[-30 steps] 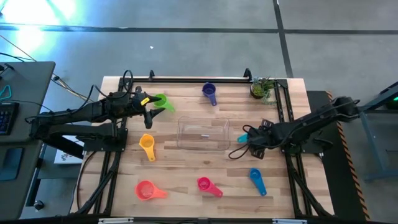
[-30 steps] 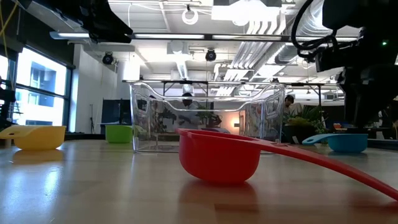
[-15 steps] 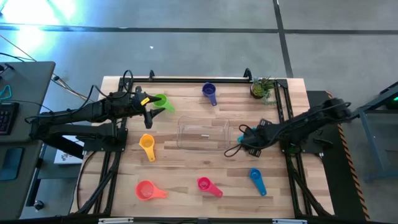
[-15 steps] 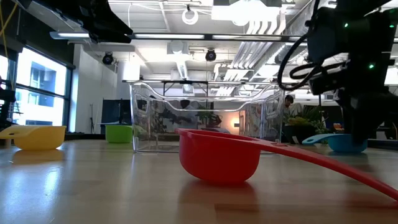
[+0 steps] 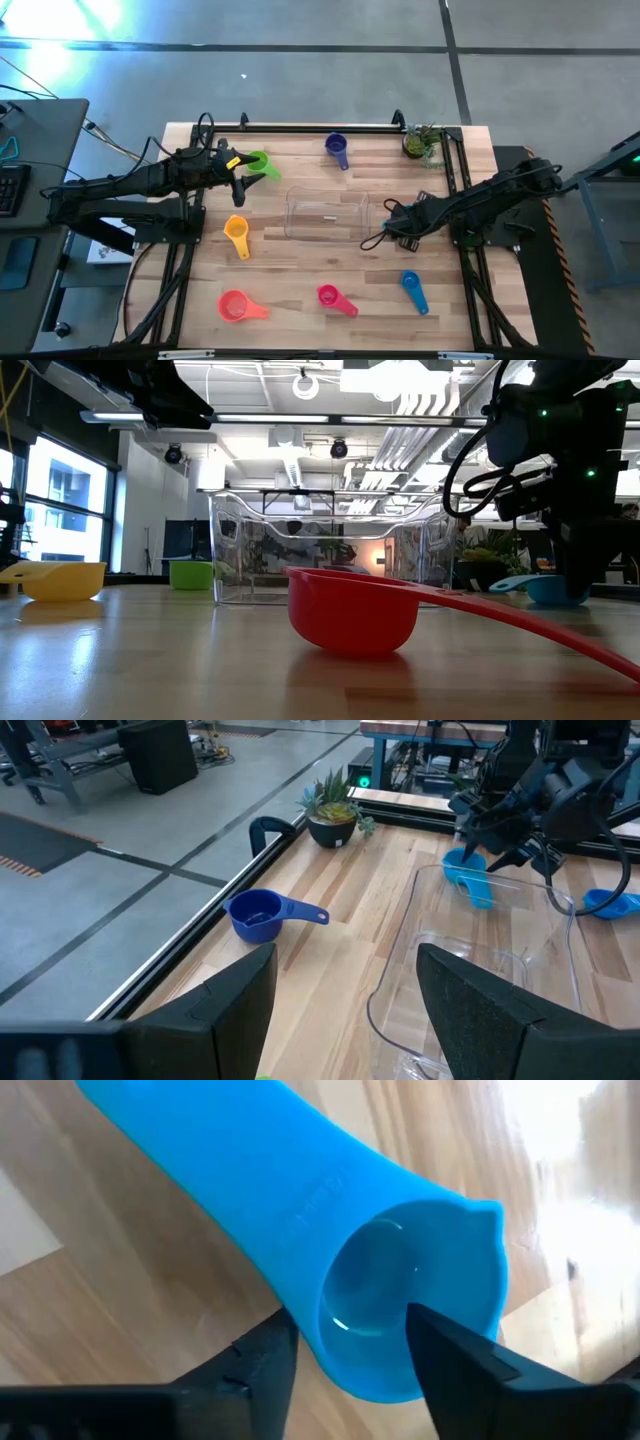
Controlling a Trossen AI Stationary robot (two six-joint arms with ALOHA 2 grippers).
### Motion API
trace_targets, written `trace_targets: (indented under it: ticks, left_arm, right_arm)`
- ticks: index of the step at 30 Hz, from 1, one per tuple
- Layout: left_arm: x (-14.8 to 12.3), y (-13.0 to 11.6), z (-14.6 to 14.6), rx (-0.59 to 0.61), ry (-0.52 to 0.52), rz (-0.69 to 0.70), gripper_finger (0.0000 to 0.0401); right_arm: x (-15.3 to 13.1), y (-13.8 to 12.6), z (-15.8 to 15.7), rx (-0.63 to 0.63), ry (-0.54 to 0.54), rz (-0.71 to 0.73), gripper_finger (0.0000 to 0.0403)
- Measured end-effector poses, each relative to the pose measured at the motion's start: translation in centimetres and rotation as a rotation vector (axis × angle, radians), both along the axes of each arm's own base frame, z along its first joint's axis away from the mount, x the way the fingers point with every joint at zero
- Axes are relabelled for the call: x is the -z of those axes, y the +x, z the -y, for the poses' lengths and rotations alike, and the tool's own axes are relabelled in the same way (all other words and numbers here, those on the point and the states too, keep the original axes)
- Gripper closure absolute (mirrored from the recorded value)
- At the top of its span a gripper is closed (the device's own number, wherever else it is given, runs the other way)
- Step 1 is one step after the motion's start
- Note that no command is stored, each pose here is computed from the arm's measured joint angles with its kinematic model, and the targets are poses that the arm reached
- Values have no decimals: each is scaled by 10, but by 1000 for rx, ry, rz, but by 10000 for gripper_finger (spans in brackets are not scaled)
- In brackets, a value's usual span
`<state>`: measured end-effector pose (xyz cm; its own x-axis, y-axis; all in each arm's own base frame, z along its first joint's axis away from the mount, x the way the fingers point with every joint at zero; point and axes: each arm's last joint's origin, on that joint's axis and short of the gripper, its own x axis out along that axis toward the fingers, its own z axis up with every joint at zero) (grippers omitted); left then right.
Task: Nest measuring cups in basket
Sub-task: Move the light blue measuring cup to the center of the table
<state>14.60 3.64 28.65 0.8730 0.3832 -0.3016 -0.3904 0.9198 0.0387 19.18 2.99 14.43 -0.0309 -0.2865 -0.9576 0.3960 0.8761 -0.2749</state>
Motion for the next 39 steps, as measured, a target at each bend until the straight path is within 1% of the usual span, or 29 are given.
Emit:
trace_targets:
  ticks: [6,15,21,29,31,36,39]
  left_arm:
    - [0,0,0,0,0,0,169]
    - [0,0,0,0,0,0,169]
    - [0,0,0,0,0,0,169]
    - [0,0,0,0,0,0,169]
    - [0,0,0,0,0,0,169]
    - [0,0,0,0,0,0,169]
    - [0,0,0,0,0,1,169]
  right_arm:
    - [0,0,0,0,6,0,280]
    - [0,0,-1,-11,45,-11,318]
    - [0,0,-1,-14,47,-12,339]
    - [0,0,-1,-19,47,-14,392]
    - [0,0,-1,-22,47,-15,397]
    - [0,0,-1,-22,47,-15,392]
    - [0,0,-1,-22,47,-15,395]
